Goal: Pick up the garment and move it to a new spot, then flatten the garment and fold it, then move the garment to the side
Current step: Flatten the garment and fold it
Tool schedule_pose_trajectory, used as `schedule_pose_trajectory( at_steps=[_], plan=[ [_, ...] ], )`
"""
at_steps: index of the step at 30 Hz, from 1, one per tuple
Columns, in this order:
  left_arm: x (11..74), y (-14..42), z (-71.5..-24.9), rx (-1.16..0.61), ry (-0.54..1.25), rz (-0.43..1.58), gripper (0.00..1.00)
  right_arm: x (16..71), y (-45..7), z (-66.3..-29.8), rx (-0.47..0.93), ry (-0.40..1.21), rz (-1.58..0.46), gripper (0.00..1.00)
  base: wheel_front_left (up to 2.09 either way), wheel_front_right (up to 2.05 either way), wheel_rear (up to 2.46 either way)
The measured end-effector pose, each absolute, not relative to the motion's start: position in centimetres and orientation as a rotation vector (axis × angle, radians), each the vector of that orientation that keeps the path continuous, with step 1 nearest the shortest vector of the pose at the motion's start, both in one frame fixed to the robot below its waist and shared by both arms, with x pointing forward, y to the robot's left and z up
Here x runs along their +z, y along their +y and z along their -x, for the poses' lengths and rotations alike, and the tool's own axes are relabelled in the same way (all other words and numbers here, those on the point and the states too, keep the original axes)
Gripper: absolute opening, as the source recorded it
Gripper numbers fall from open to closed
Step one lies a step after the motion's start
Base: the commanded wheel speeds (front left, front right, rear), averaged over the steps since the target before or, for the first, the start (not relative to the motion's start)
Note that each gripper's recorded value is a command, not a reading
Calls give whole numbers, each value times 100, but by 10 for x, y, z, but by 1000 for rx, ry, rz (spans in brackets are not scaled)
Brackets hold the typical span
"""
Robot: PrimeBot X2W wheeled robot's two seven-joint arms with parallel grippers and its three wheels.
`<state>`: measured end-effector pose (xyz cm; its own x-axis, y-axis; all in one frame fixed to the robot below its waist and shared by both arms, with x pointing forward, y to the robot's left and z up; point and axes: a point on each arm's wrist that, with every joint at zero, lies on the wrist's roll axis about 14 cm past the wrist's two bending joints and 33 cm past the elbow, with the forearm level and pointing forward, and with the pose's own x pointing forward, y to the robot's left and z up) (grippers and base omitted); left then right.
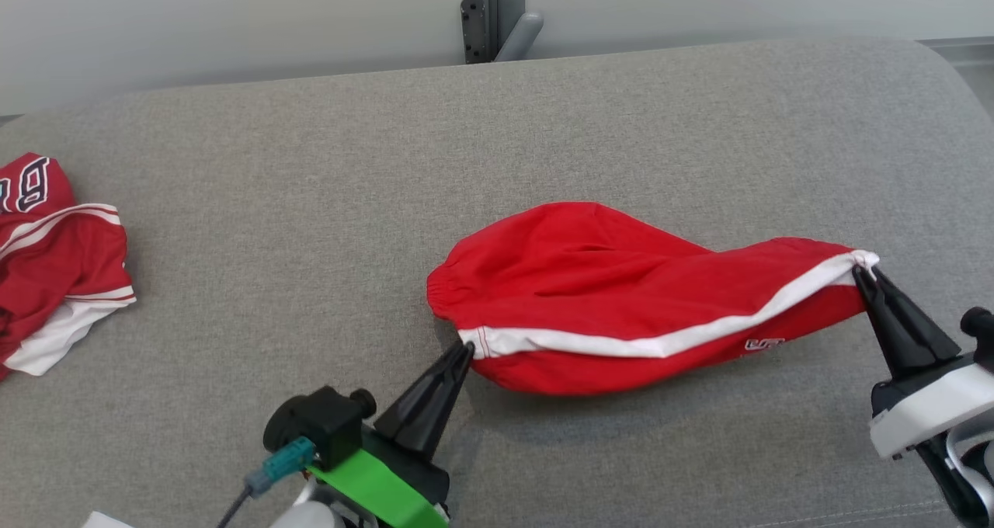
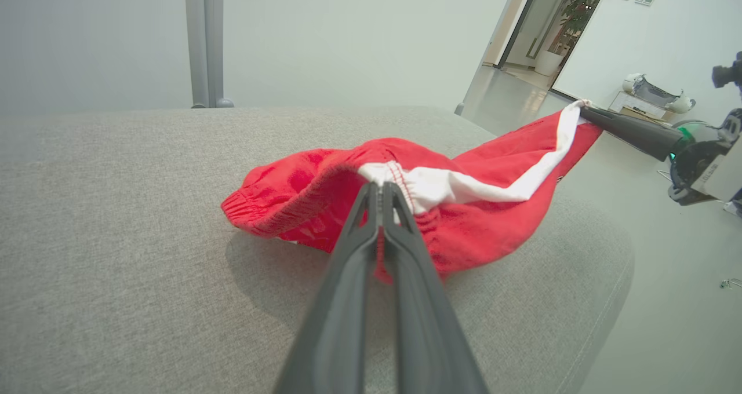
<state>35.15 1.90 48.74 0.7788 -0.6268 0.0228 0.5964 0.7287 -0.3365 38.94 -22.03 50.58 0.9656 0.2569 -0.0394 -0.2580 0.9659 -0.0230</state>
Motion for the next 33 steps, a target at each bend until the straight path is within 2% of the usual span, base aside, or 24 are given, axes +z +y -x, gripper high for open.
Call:
schedule_pose_trajectory(
  at_steps=[10, 20, 26, 33],
  plan=[
    [590, 47, -398, -714, -155, 289, 0, 610, -223, -414, 271, -210, -174, 0, 0, 0, 0],
    [734, 30, -401, -953, -356, 267, 0, 719, -218, -430, 382, -373, -56, 0, 0, 0, 0],
    [770, 26, -405, -1021, -359, 218, 0, 764, -228, -436, 373, -431, 49, 0, 0, 0, 0],
    [762, 15, -431, -1040, -255, 196, 0, 770, -232, -455, 360, -398, 80, 0, 0, 0, 0]
  ],
)
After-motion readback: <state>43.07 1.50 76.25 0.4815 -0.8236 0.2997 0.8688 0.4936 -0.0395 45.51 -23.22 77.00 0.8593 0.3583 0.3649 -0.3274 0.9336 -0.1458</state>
